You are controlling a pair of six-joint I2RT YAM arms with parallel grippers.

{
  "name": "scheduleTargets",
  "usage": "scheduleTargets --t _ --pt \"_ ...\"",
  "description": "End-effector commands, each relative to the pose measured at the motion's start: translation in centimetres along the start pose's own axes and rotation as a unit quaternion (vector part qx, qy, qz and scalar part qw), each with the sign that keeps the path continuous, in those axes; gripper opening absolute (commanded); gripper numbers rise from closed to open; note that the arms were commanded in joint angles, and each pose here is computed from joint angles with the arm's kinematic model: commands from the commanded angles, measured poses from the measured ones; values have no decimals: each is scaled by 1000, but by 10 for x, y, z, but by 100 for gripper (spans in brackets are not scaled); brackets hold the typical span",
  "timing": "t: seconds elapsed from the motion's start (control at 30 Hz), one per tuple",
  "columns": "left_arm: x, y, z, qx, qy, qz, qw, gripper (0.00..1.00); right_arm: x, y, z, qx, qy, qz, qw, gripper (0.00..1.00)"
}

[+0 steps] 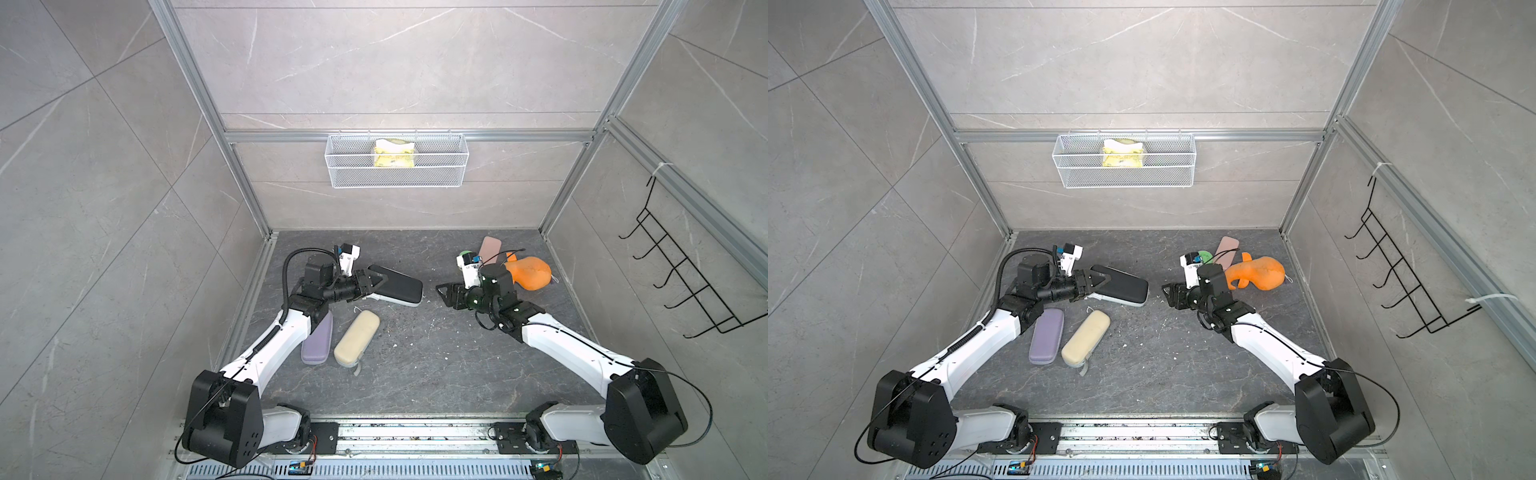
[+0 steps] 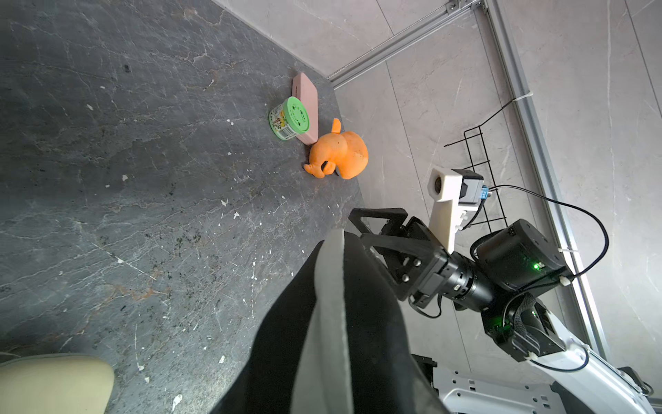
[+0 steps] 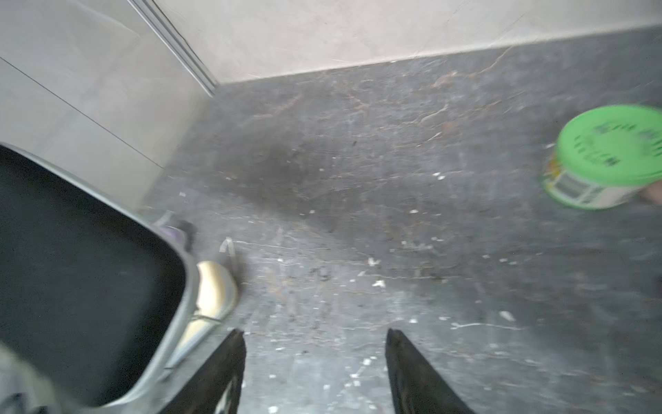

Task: Put umbrellas into zippered umbrella sleeves
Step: Adjust the umbrella sleeve.

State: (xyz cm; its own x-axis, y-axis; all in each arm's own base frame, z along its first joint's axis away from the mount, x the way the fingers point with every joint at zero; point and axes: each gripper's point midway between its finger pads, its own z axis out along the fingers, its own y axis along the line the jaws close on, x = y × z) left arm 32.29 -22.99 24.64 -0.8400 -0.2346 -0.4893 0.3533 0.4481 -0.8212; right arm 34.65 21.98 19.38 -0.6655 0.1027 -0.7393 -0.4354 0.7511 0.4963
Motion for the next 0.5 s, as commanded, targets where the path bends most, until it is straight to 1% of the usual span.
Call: scheduleTargets --t 0.0,0.1,0.2,0.37,0.47 --pt "-9 -36 -9 58 -5 68 996 6 6 56 -9 -164 61 99 980 72" --pt "-9 -40 -8 70 0 73 995 7 -2 74 -9 -224 69 132 963 79" --pt "-10 -49 -8 97 4 68 993 7 -4 82 -4 -263 79 160 948 81" --pt "-10 -67 -8 151 19 58 987 8 0 84 4 -294 89 180 935 79" --pt "-9 -73 -7 169 36 49 984 10 -4 88 4 -313 82 181 929 76"
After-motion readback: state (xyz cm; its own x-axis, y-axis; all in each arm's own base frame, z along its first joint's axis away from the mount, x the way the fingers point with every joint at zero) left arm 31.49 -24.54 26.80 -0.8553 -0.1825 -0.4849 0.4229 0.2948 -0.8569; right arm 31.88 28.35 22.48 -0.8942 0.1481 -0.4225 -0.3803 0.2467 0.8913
